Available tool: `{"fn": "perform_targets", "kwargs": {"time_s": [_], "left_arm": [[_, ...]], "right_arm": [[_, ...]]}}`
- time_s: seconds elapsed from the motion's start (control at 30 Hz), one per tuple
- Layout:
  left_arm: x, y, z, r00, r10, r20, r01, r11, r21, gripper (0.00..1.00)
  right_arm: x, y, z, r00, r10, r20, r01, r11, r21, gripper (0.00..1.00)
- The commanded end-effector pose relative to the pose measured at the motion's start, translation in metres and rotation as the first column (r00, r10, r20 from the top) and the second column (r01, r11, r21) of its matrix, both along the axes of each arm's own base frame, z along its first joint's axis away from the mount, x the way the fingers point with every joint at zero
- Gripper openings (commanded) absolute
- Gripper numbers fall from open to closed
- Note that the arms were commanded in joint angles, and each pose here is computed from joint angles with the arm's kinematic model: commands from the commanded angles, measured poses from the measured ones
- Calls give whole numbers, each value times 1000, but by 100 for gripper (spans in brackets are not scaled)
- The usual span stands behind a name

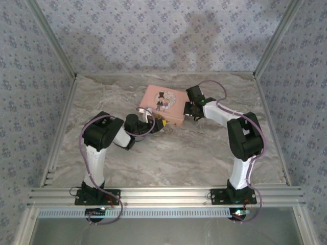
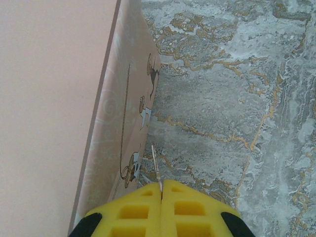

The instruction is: Unlock the padlock with the key

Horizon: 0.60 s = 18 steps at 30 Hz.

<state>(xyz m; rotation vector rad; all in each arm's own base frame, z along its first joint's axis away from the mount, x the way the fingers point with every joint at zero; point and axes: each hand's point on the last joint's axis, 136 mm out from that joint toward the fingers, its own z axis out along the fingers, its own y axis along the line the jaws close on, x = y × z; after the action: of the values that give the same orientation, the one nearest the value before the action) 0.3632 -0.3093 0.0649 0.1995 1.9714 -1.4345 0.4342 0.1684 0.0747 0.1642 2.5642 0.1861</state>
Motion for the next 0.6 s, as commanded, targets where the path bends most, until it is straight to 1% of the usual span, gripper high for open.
{"fn": "perform_targets", "kwargs": {"time_s": [0.0,0.07,0.2,0.43,0.47,0.53,0.57], "left_arm": [[4,1,-2,1000,-1,-4,1,1000,-6,31],[4,2,-3,1000,-1,-12,1,1000,-7,30],[5,4,-5,1000,0,-28,-1,1000,-5,23],[7,8,-10,999,5,-46,-4,1000,6,19],[7,8,-10,999,5,-47,-5,1000,5,21],[8,7,-10,999,6,-54,-6,1000,4,35],[9,6,-10,998,6,-55,-6,1000,4,39]], "right_arm": [[-2,2,12,1000,11,22,-11,1000,11,0],[-3,2,11,1000,12,20,-12,1000,11,0],[-4,2,11,1000,11,22,-11,1000,14,0],[-3,3,12,1000,13,24,-14,1000,18,0],[-3,4,12,1000,13,24,-13,1000,20,0],[-3,3,12,1000,13,23,-14,1000,20,0],[-3,4,12,1000,13,23,-14,1000,20,0]]}}
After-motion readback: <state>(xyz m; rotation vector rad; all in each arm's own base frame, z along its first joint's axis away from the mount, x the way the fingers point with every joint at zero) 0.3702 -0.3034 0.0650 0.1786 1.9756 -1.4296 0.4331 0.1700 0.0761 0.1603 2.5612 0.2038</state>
